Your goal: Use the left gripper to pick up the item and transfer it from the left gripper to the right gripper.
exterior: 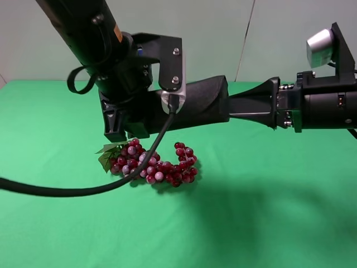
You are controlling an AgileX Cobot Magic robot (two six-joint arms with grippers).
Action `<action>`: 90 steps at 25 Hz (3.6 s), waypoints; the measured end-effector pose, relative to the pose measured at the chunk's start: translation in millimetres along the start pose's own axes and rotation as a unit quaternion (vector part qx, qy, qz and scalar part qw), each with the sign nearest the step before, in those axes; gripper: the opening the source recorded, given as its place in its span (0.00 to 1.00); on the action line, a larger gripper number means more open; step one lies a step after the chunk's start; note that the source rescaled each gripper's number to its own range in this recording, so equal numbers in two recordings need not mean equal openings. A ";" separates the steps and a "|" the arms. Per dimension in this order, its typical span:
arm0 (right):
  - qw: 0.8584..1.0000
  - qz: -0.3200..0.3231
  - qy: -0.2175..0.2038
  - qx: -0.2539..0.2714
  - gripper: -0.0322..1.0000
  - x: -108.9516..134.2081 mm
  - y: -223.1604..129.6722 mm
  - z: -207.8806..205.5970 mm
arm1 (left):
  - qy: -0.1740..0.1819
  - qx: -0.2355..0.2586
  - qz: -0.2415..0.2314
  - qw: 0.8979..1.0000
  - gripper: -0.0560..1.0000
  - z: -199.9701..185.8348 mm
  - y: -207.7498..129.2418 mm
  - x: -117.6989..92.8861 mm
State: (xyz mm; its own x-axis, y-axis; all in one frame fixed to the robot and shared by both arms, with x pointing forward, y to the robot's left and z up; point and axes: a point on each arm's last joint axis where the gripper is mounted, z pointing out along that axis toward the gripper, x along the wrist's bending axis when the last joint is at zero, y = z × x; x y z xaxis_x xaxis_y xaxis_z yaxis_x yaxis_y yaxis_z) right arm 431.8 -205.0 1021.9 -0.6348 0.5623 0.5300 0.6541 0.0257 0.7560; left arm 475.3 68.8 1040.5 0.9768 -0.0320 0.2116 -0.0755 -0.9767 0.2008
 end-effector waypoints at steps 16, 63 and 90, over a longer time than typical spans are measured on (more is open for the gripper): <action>1.000 -0.006 0.006 0.005 1.00 -3.2 5.4 4.0 | 0.003 -0.047 0.031 0.998 0.08 14.7 25.3 -5.8; 0.999 -0.023 0.014 0.024 0.06 -1.4 3.1 3.8 | 0.038 -0.100 0.048 0.993 0.45 13.0 47.1 -12.2; 0.999 -0.025 0.005 0.028 0.06 -3.3 2.4 4.0 | 0.043 -0.104 -0.018 0.994 1.00 -27.0 35.6 -19.8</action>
State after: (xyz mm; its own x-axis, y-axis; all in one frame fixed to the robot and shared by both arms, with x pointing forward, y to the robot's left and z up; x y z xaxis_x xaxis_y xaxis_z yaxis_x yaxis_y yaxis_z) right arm 437.1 -203.5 1020.5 -0.6717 0.5500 0.4963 0.6431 0.1002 0.7592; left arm 447.9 40.4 1069.3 0.9595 0.0285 0.2802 -0.0897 -0.9121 0.4001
